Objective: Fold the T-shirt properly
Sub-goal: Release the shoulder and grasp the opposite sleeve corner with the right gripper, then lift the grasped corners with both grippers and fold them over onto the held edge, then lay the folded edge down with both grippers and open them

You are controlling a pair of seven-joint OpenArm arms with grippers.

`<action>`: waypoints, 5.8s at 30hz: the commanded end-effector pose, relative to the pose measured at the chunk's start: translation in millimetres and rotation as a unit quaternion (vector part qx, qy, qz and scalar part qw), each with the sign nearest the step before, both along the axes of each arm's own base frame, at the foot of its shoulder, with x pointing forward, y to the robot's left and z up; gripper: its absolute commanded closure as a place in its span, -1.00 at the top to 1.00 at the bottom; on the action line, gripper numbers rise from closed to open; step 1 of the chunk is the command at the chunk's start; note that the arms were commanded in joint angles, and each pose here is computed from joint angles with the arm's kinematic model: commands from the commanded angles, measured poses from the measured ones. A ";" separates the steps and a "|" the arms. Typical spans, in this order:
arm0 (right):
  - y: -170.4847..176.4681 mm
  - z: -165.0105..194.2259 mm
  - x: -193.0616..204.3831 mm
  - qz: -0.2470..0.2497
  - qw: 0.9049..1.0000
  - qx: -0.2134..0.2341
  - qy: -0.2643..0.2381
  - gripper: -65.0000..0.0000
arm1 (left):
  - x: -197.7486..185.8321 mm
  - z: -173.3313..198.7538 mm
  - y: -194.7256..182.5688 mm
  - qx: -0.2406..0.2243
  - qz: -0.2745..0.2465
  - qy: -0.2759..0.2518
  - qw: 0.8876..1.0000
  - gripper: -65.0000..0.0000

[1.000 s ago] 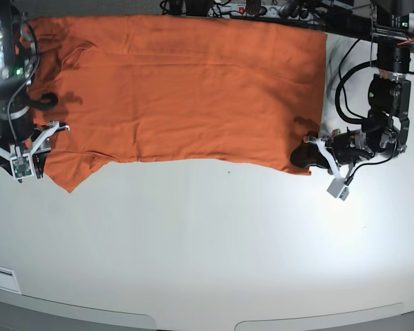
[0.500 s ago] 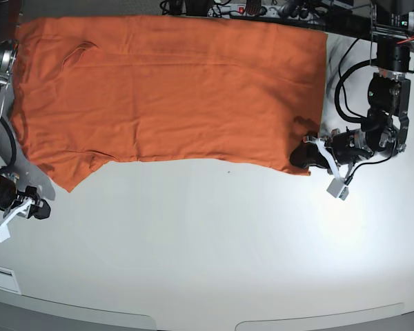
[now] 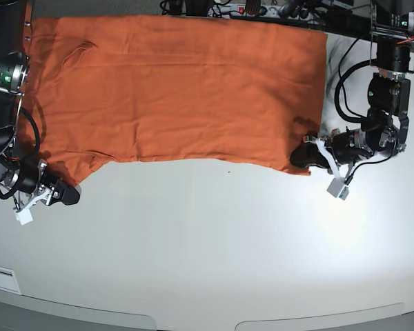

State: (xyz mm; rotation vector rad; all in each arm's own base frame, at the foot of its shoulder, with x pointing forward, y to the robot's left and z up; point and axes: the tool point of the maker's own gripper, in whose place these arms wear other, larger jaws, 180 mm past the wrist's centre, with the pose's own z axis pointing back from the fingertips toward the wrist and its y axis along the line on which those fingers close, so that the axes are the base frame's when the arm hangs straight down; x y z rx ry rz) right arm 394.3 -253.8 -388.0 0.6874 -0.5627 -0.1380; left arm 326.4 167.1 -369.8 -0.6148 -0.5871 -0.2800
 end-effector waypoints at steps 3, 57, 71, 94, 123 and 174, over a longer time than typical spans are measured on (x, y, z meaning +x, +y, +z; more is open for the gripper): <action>1.3 2.4 1.0 0.018 1.000 -0.014 0.004 -0.22 | -3.9 -6.1 11.1 0.034 -0.005 0.015 0.999 -1.00; -21.9 15.3 3.6 0.028 0.997 -0.062 -0.029 -1.00 | 16.6 10.3 11.8 0.032 0.004 -0.020 0.999 -1.00; -42.1 80.7 68.9 -0.003 0.982 -0.128 -0.140 -1.00 | 82.7 63.0 20.6 0.077 0.029 -0.186 0.979 -1.00; -38.2 123.5 90.4 -0.002 0.978 -0.113 -0.176 -1.00 | 102.4 101.3 -29.5 0.020 -0.050 -0.249 0.967 -1.00; -36.6 121.4 -0.7 0.121 0.963 -0.178 -0.165 -1.00 | 58.2 117.7 -51.2 -0.096 -0.123 -0.164 0.974 -1.00; -58.0 100.3 -27.5 0.135 0.963 -0.208 -0.106 -1.00 | -20.0 115.3 -23.1 -0.063 -0.221 -0.084 0.970 -1.00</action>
